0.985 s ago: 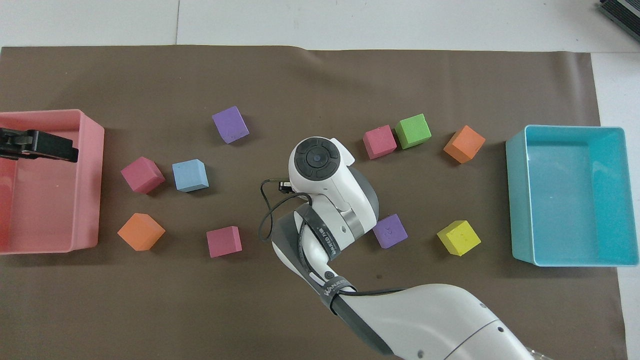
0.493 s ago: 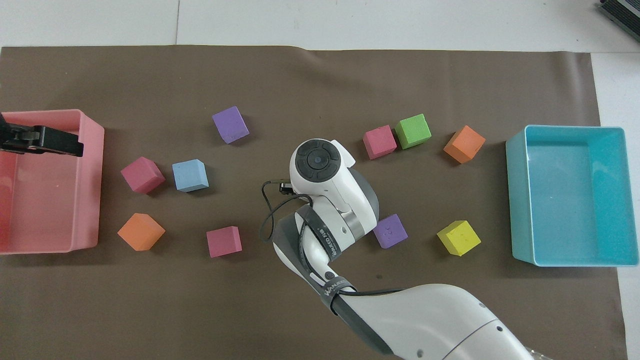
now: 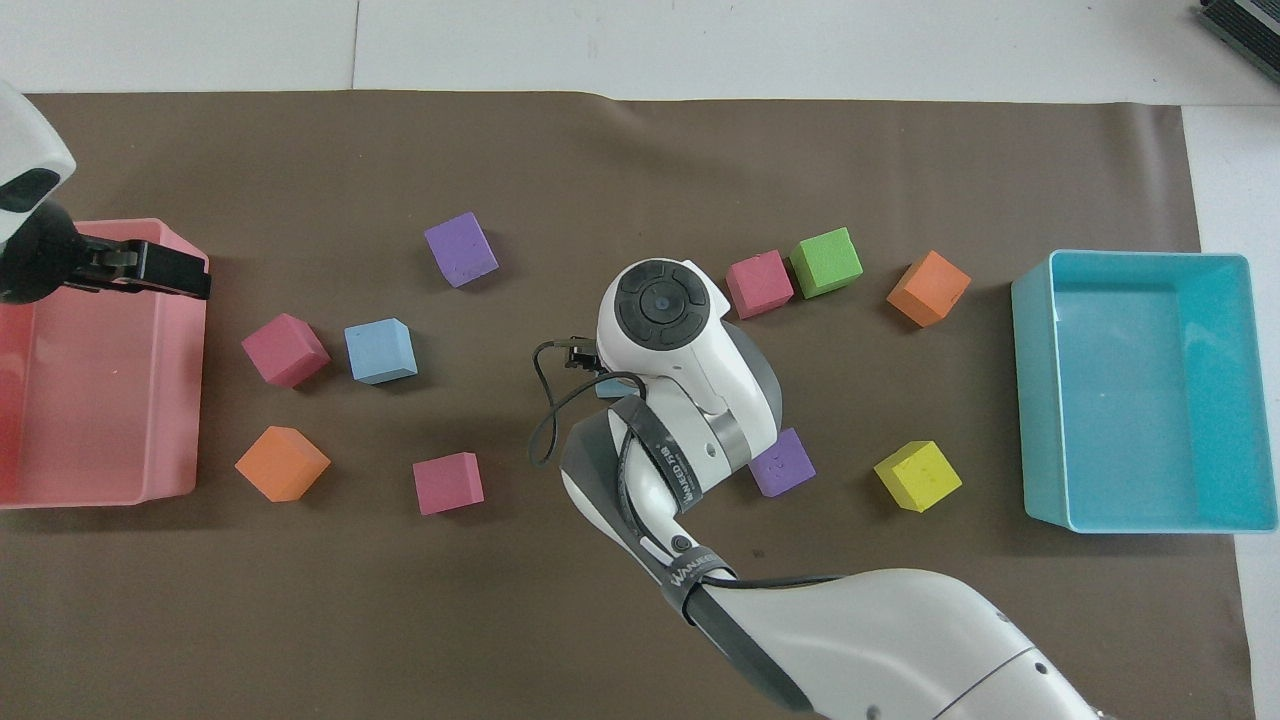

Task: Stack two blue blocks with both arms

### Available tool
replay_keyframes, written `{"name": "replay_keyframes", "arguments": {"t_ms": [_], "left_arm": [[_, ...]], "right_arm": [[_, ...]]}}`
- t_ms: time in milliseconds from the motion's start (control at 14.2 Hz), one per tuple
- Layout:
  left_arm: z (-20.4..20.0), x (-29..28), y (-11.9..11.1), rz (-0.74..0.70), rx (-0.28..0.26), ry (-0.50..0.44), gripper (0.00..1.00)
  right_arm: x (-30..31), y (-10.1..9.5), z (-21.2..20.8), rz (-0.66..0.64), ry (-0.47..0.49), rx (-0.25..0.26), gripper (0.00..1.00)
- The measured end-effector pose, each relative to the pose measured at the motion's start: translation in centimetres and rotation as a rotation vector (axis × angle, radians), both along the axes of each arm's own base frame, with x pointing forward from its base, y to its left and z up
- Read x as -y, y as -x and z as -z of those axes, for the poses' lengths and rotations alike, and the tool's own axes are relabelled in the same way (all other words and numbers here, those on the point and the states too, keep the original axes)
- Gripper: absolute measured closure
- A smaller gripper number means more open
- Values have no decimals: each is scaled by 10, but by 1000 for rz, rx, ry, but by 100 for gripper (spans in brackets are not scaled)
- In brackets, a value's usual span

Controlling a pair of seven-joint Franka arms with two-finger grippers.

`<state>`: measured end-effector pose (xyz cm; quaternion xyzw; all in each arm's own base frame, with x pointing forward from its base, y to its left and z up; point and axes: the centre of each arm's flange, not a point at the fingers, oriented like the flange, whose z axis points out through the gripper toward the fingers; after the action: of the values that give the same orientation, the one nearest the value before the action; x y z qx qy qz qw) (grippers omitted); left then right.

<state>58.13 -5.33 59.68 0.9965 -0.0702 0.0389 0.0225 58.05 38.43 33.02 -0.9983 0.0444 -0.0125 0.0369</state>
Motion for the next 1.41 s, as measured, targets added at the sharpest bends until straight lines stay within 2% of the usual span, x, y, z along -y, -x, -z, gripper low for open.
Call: {"name": "replay_keyframes", "arguments": {"t_ms": [211, 422, 563, 774, 985, 1196, 1408], "left_arm": [[27, 20, -3, -22, 13, 6, 0], [77, 57, -4, -53, 32, 17, 0], [111, 68, -6, -81, 15, 18, 0], [163, 82, -19, -125, -2, -5, 0], [206, 90, -27, -174, 0, -6, 0], [232, 92, -22, -190, -37, -17, 0], [244, 91, -16, -200, -44, -19, 0]], "right_arm": [[4, -3, -24, 51, -78, -8, 0], [15, -10, -41, 74, -107, 4, 0], [26, -17, -51, 87, -138, 7, 0], [44, -26, -71, 149, -247, -16, 0], [77, -44, -80, 124, -358, -17, 0], [113, -60, -79, 5, -449, 22, 0], [145, -70, -71, -43, -543, 50, 34]]}}
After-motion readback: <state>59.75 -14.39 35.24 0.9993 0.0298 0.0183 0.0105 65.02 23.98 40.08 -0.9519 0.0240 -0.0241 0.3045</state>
